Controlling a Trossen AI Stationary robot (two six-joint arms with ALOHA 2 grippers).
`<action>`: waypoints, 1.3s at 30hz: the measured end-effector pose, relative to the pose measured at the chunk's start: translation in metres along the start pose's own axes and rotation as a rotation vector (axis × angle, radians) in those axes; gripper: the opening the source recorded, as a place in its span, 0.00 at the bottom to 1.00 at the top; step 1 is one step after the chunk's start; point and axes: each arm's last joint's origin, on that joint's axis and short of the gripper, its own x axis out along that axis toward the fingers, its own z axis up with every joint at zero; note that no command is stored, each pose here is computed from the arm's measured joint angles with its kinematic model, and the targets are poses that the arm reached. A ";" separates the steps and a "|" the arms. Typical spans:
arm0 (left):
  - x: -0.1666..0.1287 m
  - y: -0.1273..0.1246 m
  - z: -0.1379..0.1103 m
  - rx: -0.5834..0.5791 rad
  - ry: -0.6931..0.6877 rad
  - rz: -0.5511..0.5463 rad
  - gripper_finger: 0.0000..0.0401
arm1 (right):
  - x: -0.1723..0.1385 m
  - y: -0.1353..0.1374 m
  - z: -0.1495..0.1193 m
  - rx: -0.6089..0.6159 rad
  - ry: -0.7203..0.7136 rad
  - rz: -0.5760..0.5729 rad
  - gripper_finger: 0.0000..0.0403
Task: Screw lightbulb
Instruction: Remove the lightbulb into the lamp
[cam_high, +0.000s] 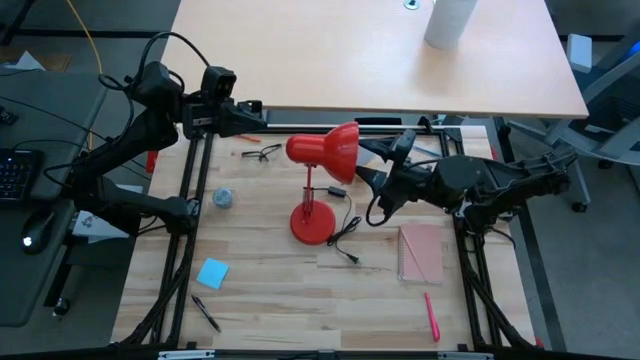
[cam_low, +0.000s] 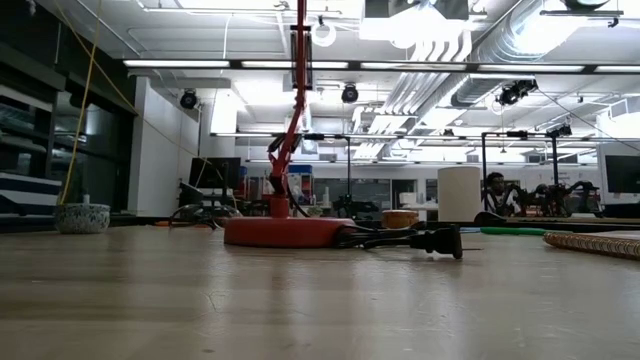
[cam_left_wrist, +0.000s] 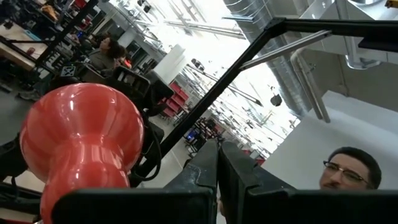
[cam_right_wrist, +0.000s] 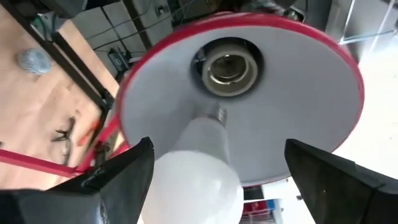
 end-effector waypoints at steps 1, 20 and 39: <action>0.000 0.000 0.000 0.004 0.001 0.000 0.00 | 0.000 0.001 0.000 0.015 0.002 0.008 0.87; 0.000 0.000 -0.001 0.055 0.026 -0.016 0.00 | -0.003 0.029 -0.013 0.443 0.103 0.265 0.87; -0.024 0.037 -0.006 0.486 0.214 0.186 0.00 | -0.024 0.066 -0.035 0.941 0.496 0.670 0.87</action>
